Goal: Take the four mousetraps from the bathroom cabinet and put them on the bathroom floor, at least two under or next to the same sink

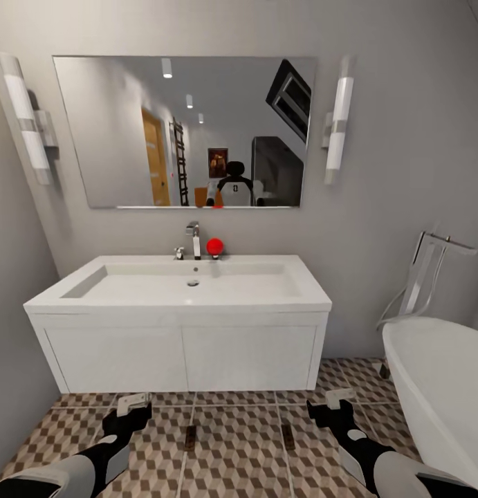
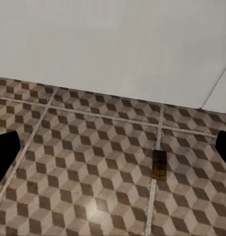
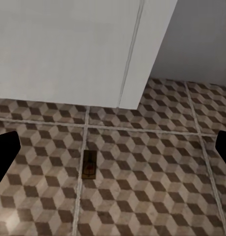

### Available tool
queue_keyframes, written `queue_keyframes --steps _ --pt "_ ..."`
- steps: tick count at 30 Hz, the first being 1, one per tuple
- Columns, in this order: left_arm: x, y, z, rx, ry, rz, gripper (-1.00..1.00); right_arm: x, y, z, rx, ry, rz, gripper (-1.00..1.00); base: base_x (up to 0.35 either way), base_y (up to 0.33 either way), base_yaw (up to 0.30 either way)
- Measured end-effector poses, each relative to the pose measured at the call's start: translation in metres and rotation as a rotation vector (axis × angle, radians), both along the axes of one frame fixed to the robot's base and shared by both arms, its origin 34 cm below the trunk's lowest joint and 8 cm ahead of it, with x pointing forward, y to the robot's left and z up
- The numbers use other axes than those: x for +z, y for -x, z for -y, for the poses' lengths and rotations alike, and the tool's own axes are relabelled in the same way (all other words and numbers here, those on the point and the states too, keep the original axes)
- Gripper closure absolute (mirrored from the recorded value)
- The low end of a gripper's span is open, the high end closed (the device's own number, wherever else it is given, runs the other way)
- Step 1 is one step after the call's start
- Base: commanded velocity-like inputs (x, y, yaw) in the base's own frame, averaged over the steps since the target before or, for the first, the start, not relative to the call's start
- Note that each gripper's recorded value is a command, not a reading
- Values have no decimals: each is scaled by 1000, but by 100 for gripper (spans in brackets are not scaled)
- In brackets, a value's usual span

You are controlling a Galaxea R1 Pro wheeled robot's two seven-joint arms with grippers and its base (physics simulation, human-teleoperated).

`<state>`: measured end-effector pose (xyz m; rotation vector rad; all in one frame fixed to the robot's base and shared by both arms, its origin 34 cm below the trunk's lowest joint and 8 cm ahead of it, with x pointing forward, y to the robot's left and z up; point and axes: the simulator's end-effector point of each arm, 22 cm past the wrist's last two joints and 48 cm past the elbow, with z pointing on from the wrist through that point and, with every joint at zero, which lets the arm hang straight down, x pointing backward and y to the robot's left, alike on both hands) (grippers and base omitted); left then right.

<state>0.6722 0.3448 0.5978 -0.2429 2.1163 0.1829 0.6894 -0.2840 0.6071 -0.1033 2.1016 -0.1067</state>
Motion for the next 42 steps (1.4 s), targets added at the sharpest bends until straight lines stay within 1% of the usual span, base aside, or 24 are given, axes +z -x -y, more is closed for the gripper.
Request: queue_keyframes --steps 4,42 --pt "7 0 3 -4 2 5 -100 7 -1 0 0 0 0 -100 0 0 0" --pt "75 -5 4 -1 2 10 -100 75 -6 0 -1 0 -1 -100 0 0 0"
